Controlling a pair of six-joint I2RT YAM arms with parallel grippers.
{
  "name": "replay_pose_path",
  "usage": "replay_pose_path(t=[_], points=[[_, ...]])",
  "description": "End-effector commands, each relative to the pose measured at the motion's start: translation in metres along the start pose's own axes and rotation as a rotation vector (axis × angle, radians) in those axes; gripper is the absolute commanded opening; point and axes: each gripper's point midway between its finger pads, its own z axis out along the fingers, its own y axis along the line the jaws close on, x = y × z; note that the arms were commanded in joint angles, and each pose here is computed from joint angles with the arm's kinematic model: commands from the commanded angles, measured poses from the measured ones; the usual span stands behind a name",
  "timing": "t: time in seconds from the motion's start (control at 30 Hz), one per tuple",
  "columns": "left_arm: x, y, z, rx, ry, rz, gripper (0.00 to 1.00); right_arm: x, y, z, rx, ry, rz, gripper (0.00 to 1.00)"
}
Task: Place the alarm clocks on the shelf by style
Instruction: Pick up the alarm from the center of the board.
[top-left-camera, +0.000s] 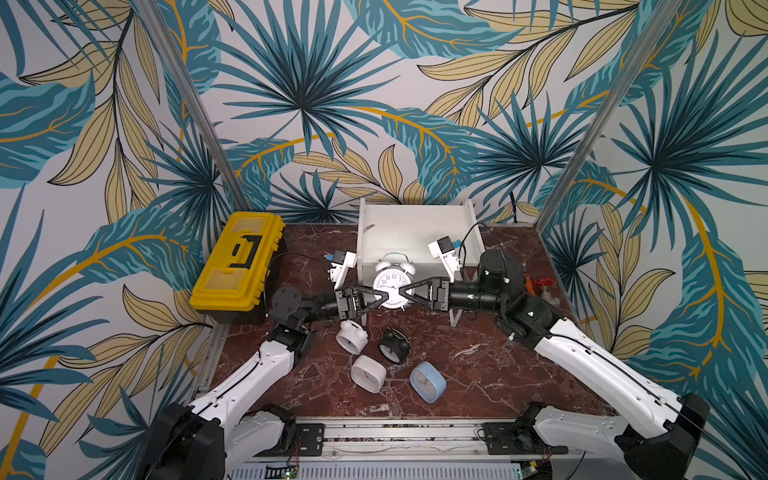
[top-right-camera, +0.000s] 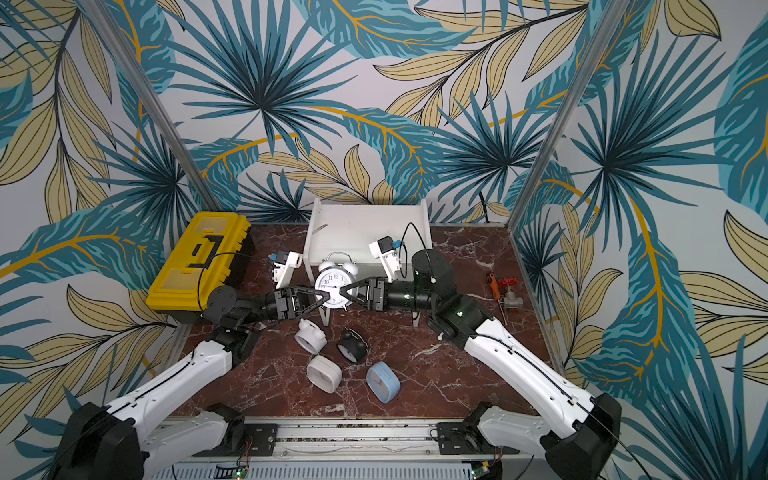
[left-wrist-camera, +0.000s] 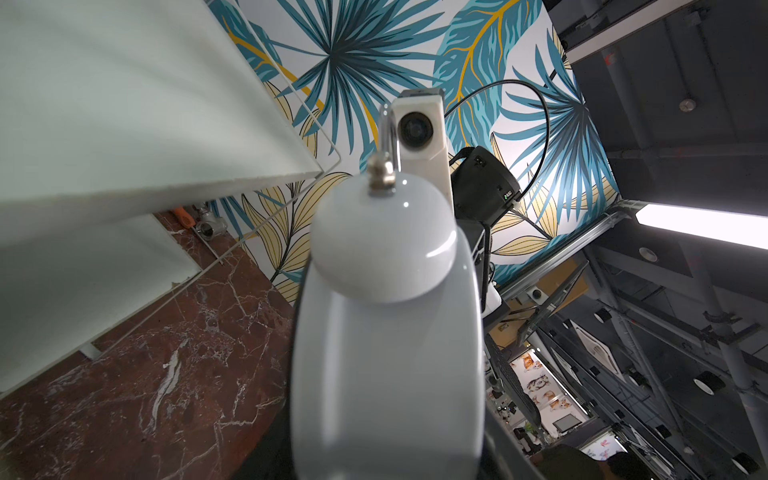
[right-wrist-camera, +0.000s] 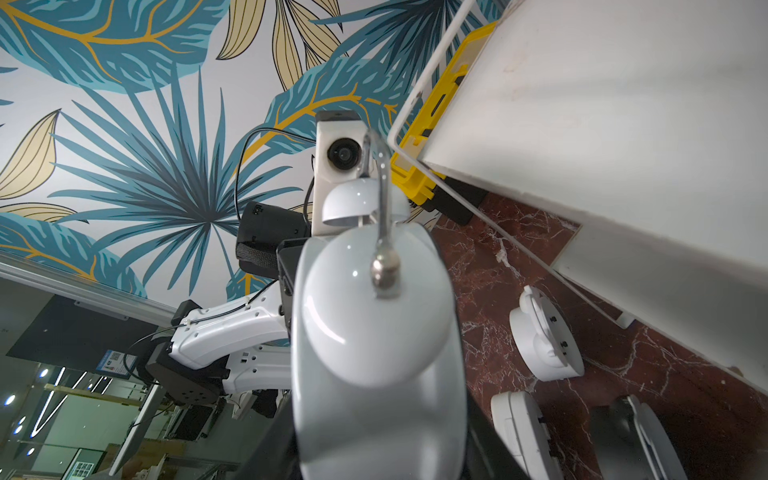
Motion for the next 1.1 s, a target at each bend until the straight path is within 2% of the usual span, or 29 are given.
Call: replay_pose_path(t=[0.0, 0.1, 0.17, 0.23, 0.37, 0.47, 0.57, 0.77, 1.07], points=[[-0.013, -0.037, 0.002, 0.065, -0.012, 0.153, 0.28, 0.005, 0.011, 0.0, -0.049, 0.042, 0.014, 0.3], [-0.015, -0.04, 0.002, 0.065, -0.025, 0.163, 0.2, 0.003, 0.014, -0.004, -0.042, 0.036, -0.002, 0.6], [-0.018, -0.04, 0.002, 0.061, -0.04, 0.164, 0.19, 0.002, 0.018, -0.011, -0.025, 0.032, -0.024, 0.7], [-0.019, -0.039, 0.001, 0.061, -0.047, 0.162, 0.18, 0.002, 0.021, -0.015, -0.023, 0.027, -0.046, 0.73], [-0.02, -0.043, 0.002, 0.074, -0.05, 0.162, 0.17, 0.009, 0.02, -0.019, -0.012, 0.049, -0.041, 0.7], [-0.021, -0.045, 0.002, 0.078, -0.054, 0.167, 0.15, 0.008, 0.022, -0.019, -0.02, 0.05, -0.043, 0.63], [-0.022, -0.043, 0.002, 0.072, -0.054, 0.164, 0.15, 0.007, 0.022, -0.019, -0.019, 0.045, -0.05, 0.63], [-0.018, -0.042, 0.001, 0.072, -0.048, 0.16, 0.15, 0.007, 0.021, -0.016, -0.019, 0.055, -0.052, 0.51], [-0.016, -0.04, 0.0, 0.078, -0.044, 0.153, 0.15, -0.001, 0.021, -0.015, -0.006, 0.023, -0.069, 0.55]])
